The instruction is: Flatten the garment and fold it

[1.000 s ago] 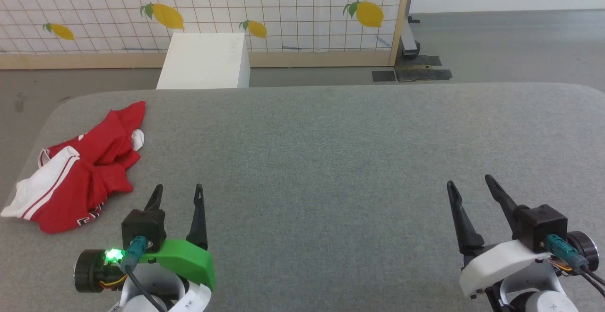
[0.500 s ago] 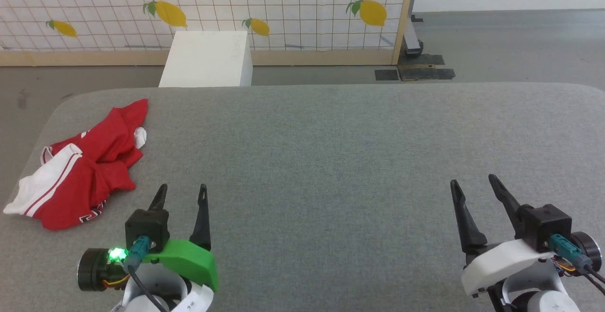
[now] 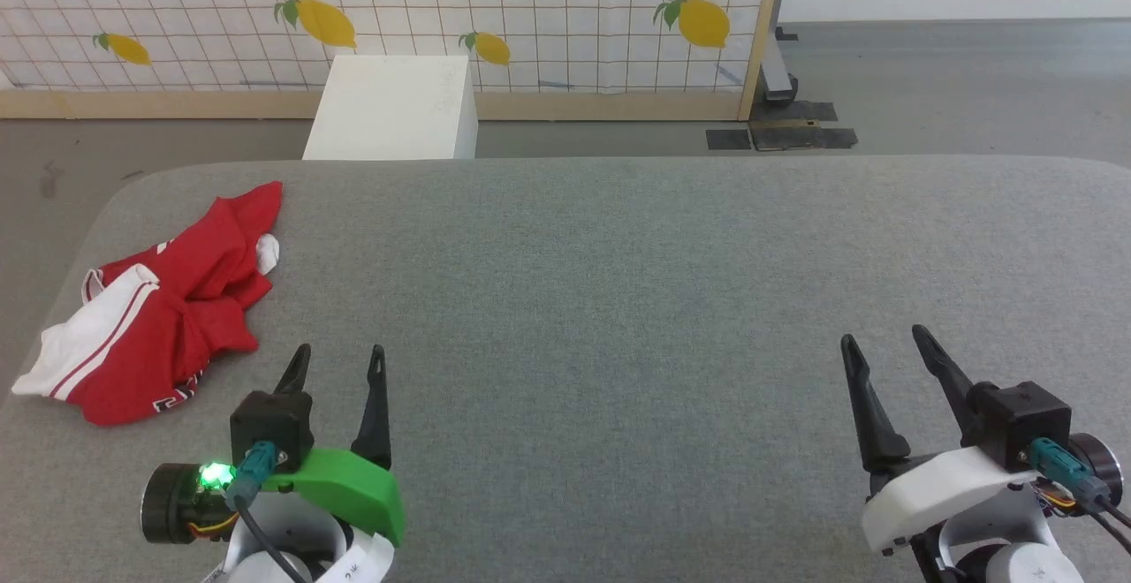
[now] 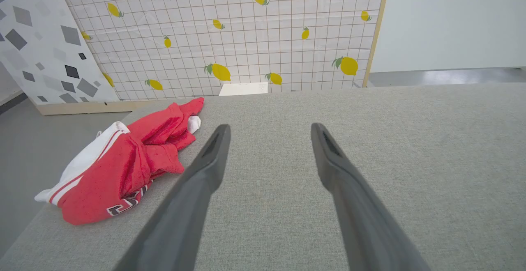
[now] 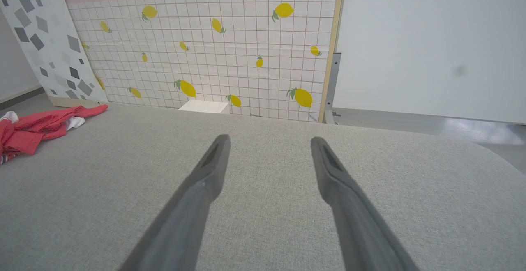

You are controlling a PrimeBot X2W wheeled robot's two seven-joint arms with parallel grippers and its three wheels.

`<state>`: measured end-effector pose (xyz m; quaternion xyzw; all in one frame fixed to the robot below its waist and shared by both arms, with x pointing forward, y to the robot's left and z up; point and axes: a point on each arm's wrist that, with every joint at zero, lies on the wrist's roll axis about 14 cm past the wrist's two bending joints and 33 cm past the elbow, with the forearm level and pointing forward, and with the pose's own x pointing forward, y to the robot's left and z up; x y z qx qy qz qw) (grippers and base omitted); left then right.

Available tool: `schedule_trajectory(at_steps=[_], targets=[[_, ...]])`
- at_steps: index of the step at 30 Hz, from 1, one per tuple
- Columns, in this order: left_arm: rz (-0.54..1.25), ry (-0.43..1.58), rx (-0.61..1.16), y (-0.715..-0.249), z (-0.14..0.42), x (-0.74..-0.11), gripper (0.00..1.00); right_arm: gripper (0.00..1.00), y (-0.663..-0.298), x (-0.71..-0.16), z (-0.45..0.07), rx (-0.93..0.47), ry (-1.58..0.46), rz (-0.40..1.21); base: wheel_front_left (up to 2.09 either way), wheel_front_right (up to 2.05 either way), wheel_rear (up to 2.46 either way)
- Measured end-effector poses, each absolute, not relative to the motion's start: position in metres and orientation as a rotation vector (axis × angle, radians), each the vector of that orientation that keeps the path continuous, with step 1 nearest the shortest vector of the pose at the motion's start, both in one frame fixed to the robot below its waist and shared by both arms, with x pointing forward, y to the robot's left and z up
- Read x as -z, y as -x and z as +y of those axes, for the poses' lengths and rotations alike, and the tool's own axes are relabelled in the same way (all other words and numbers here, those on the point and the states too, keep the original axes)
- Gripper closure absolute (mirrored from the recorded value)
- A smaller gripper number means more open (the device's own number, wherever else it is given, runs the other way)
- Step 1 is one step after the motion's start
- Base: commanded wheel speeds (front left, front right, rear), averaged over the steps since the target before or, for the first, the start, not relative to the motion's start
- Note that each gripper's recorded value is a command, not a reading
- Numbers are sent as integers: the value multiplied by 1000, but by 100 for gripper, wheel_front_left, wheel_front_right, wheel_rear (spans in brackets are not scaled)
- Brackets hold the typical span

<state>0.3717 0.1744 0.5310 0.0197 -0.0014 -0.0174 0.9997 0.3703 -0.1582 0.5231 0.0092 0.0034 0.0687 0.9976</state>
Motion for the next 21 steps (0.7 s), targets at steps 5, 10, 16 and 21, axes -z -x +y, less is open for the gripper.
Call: schedule_trajectory(at_steps=[5, 10, 16, 21], targets=[[-1, -39, 39, -371, 173, -531, 0, 0, -370, -523, -157, -140, -21, 6, 0, 0, 0], [-1, -36, 35, -369, 174, -531, 0, 0, -372, -524, -154, -150, -25, 3, 0, 0, 0], [-1, -41, 11, -364, 182, -531, 0, 0, -375, -526, -143, -182, -36, -3, 0, 0, 0], [7, -47, -27, -357, 195, -530, 0, 0, -378, -528, -128, -227, -46, -4, 0, 0, 0]])
